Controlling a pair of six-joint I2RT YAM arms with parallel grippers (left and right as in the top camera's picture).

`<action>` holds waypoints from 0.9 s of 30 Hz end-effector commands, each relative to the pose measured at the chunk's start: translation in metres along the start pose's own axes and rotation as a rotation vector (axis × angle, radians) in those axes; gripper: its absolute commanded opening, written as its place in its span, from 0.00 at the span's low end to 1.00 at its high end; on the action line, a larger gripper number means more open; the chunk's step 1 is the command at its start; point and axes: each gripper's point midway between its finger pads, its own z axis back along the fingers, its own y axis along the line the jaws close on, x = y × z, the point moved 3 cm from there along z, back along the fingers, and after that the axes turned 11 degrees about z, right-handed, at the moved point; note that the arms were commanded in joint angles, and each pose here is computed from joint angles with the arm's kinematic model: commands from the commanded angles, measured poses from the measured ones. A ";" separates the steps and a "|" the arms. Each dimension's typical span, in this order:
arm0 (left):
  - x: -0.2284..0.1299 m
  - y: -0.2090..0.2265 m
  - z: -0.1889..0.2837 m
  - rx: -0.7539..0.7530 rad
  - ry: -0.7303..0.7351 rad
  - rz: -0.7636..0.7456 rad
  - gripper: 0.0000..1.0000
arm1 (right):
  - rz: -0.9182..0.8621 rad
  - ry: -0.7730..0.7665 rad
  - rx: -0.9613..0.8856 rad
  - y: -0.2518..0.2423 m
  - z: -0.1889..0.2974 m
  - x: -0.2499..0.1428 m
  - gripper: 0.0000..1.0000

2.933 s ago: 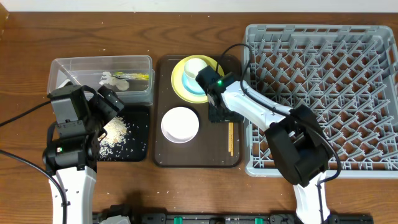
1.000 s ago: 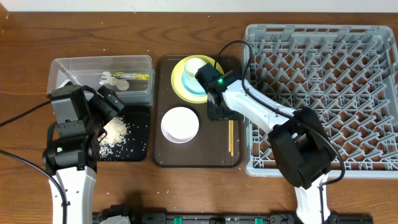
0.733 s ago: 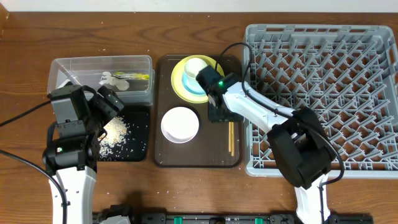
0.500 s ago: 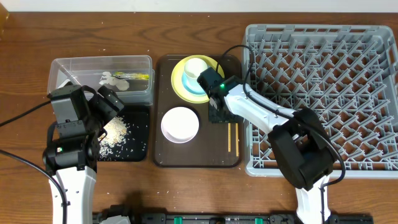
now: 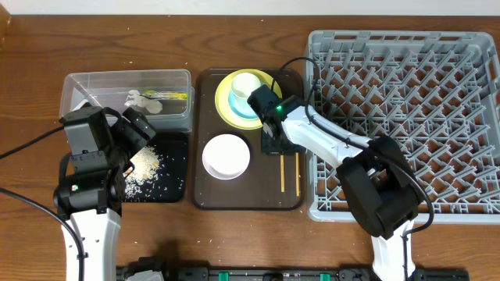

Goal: Sort waste into correct bins and load items into the dishwasher rack
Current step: 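Reach the right gripper to the wooden chopsticks on the brown tray and grasp one, then carry the chopstick with the right gripper into the dish rack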

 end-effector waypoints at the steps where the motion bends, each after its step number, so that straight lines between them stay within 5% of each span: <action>1: 0.007 -0.004 0.004 -0.006 -0.019 0.001 0.93 | -0.005 0.000 -0.007 -0.002 0.000 -0.003 0.17; 10: 0.007 -0.004 0.004 -0.006 -0.019 0.001 0.93 | 0.009 -0.007 -0.003 0.004 0.001 -0.004 0.17; 16: 0.007 -0.004 0.004 -0.006 -0.019 0.001 0.93 | 0.019 -0.020 -0.020 0.005 0.001 -0.004 0.10; 18: 0.007 -0.004 0.004 -0.006 -0.019 0.001 0.93 | 0.019 -0.020 -0.020 0.005 0.001 -0.004 0.01; 27: 0.007 -0.004 0.004 -0.006 -0.019 0.001 0.93 | 0.013 -0.042 -0.010 -0.001 0.023 0.005 0.01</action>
